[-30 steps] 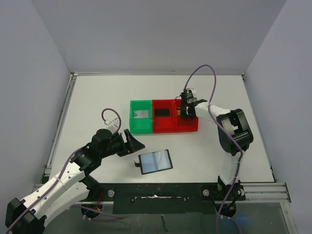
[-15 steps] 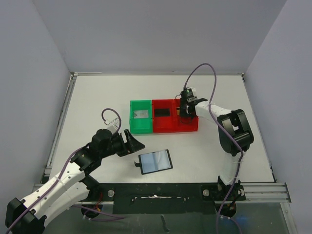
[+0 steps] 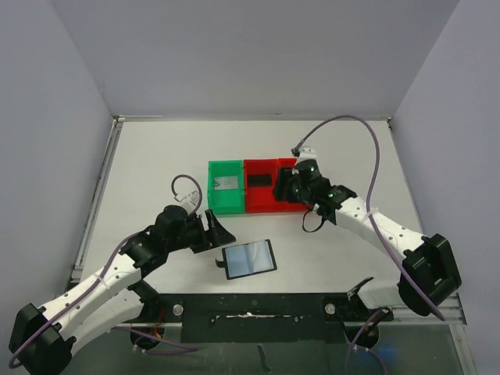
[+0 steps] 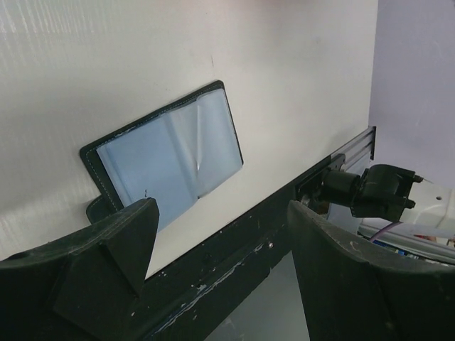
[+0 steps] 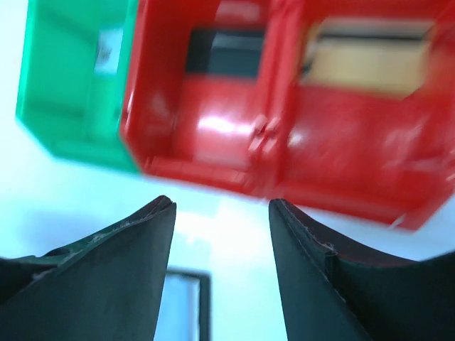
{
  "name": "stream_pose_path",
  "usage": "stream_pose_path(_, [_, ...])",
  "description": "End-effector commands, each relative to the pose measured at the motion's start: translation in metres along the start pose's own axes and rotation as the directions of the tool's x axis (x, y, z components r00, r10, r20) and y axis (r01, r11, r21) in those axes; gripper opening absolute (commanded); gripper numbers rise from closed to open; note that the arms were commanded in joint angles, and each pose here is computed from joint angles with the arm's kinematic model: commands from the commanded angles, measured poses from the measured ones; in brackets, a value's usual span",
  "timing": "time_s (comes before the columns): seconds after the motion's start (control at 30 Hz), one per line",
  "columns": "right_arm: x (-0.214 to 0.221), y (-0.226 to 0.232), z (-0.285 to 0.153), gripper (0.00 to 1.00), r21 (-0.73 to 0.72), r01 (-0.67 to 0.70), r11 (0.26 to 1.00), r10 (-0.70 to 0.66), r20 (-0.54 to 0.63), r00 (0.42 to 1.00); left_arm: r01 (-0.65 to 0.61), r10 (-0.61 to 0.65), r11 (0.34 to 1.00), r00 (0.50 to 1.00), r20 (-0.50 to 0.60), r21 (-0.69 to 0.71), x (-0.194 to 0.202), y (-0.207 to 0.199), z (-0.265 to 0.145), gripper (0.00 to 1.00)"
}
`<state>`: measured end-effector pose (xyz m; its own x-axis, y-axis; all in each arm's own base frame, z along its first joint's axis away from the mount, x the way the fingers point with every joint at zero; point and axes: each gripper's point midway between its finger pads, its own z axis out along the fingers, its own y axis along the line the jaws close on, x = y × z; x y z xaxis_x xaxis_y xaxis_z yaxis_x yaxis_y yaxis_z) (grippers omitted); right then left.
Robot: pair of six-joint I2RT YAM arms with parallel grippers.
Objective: Take the credit cards out of the card holder
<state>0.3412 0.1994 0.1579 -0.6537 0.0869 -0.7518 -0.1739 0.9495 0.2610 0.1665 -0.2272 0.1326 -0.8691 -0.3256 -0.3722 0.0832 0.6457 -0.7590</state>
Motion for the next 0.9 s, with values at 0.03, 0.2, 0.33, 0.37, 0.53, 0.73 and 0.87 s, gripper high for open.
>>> stream_pose_path(0.03, [0.066,0.06,-0.022,0.56,-0.189,-0.128,0.974,0.112,-0.089,0.99,-0.032,0.031,0.999,0.999,0.011,0.042,-0.006,-0.026,0.001,0.71])
stream_pose_path(0.2, [0.125,0.087,-0.036,0.56,-0.232,-0.191,0.954,0.153,-0.169,0.974,-0.062,0.061,0.998,0.996,-0.062,-0.017,0.017,-0.023,0.015,0.71])
stream_pose_path(0.33, [0.157,0.085,-0.038,0.54,-0.212,-0.228,0.95,0.181,-0.222,0.958,-0.059,0.054,0.996,0.995,-0.08,-0.066,0.026,-0.018,0.025,0.71])
stream_pose_path(0.37, [0.162,0.084,-0.038,0.53,-0.208,-0.234,0.95,0.184,-0.233,0.955,-0.053,0.047,0.996,0.995,-0.083,-0.077,0.028,-0.016,0.027,0.71])
stream_pose_path(0.53, [0.174,0.083,-0.038,0.5,-0.212,-0.239,0.948,0.18,-0.265,0.947,-0.043,0.029,0.99,0.995,-0.099,-0.136,0.035,-0.001,0.034,0.7])
stream_pose_path(0.73, [0.187,0.08,-0.034,0.49,-0.195,-0.223,0.955,0.157,-0.305,0.939,-0.04,0.019,0.986,0.991,-0.13,-0.164,0.045,0.014,0.043,0.68])
stream_pose_path(0.87, [0.198,0.077,-0.03,0.48,-0.166,-0.209,0.964,0.144,-0.334,0.931,-0.024,-0.001,0.985,0.989,-0.146,-0.17,0.053,0.023,0.051,0.65])
